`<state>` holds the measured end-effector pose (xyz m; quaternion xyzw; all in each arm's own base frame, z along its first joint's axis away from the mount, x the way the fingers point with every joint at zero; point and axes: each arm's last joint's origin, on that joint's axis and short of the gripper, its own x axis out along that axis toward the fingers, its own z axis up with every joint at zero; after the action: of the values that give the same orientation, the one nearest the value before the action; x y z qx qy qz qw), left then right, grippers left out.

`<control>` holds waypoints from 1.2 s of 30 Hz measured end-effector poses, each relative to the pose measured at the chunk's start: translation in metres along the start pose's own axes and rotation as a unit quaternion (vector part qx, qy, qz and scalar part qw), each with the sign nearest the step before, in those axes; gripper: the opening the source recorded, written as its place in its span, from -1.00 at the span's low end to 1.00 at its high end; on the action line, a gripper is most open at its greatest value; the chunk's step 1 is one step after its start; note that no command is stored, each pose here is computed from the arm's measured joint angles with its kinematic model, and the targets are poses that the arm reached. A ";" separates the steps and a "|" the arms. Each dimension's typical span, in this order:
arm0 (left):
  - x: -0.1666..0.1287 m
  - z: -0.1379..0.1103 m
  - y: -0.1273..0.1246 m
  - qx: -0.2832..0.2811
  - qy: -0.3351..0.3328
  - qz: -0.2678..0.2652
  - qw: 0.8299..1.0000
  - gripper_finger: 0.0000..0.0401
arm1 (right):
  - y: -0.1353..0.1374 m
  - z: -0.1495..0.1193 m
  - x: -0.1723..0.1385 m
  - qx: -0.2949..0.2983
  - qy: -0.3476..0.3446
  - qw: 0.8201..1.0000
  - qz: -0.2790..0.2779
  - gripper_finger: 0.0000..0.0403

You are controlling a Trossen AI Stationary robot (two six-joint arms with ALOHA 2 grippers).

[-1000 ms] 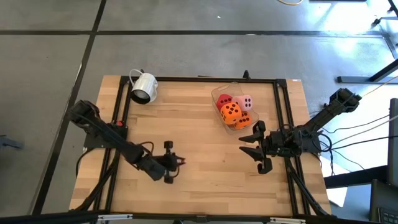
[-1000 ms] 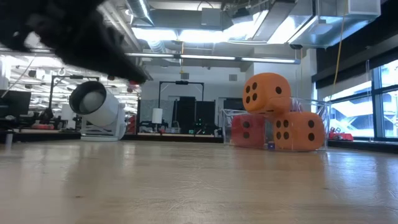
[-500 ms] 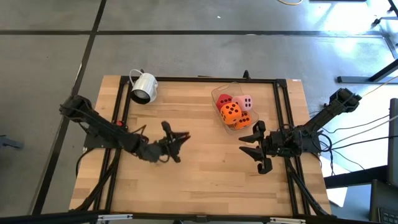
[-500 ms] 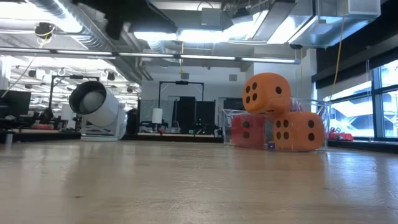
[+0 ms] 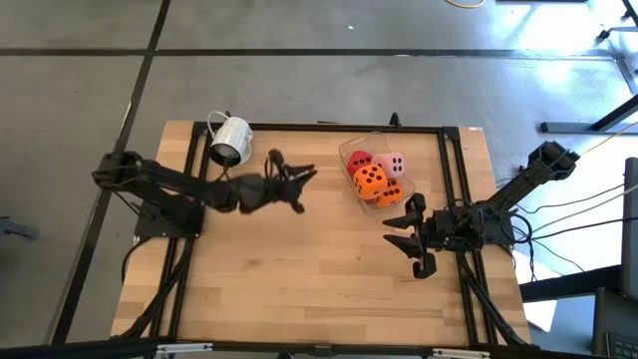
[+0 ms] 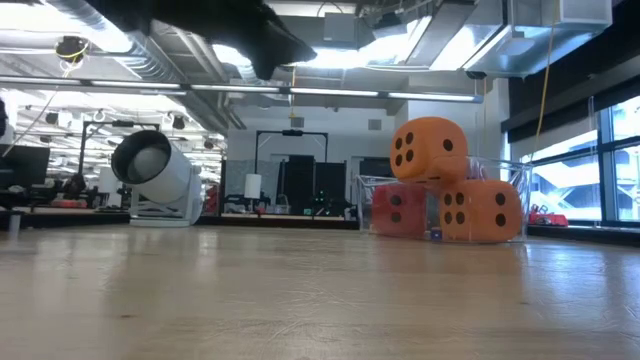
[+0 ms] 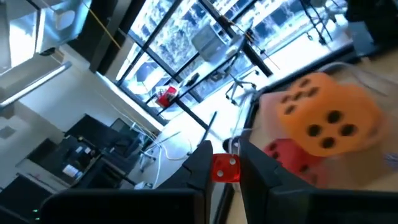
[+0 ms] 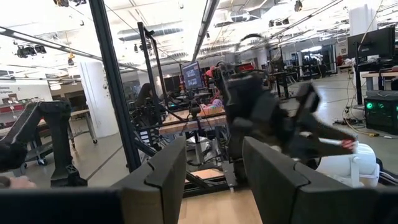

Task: Pick & Place Dice
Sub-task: Put the small red die in the bin

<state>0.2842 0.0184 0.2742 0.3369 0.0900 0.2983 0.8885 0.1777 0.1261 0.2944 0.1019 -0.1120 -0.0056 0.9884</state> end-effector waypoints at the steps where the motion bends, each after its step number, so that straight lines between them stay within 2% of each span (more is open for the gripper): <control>1: 0.005 -0.004 0.006 -0.007 -0.005 0.001 1.000 -0.78 | 0.000 0.000 0.000 0.000 0.000 1.000 0.000 -0.21; 10: 0.039 -0.022 0.059 -0.109 -0.093 -0.055 0.988 -0.79 | 0.000 0.000 0.000 -0.023 0.000 1.000 0.000 -0.21; 14: 0.049 -0.024 0.079 -0.125 -0.119 -0.062 0.983 -0.80 | 0.000 0.000 0.000 -0.031 0.000 1.000 0.000 -0.21; 18: 0.069 -0.031 0.089 -0.137 -0.122 -0.075 0.980 -0.80 | -0.001 0.000 0.001 -0.040 -0.001 0.999 -0.004 -0.21; 22: 0.104 -0.043 0.084 -0.146 -0.104 -0.098 0.979 -0.79 | -0.004 0.000 0.003 -0.042 -0.002 0.999 -0.011 -0.21; 29: 0.169 -0.070 0.058 -0.159 -0.035 -0.143 0.976 -0.80 | -0.006 0.000 0.004 -0.045 -0.003 0.999 -0.015 -0.21; 36: 0.200 -0.091 0.035 -0.193 0.007 -0.189 0.963 -0.79 | -0.006 0.000 0.004 -0.054 -0.002 0.998 -0.015 -0.21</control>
<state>0.3961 0.2071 0.2367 0.1339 0.0987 0.1386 0.9763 0.1816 0.1204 0.2943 0.0498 -0.1117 -0.0271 0.9921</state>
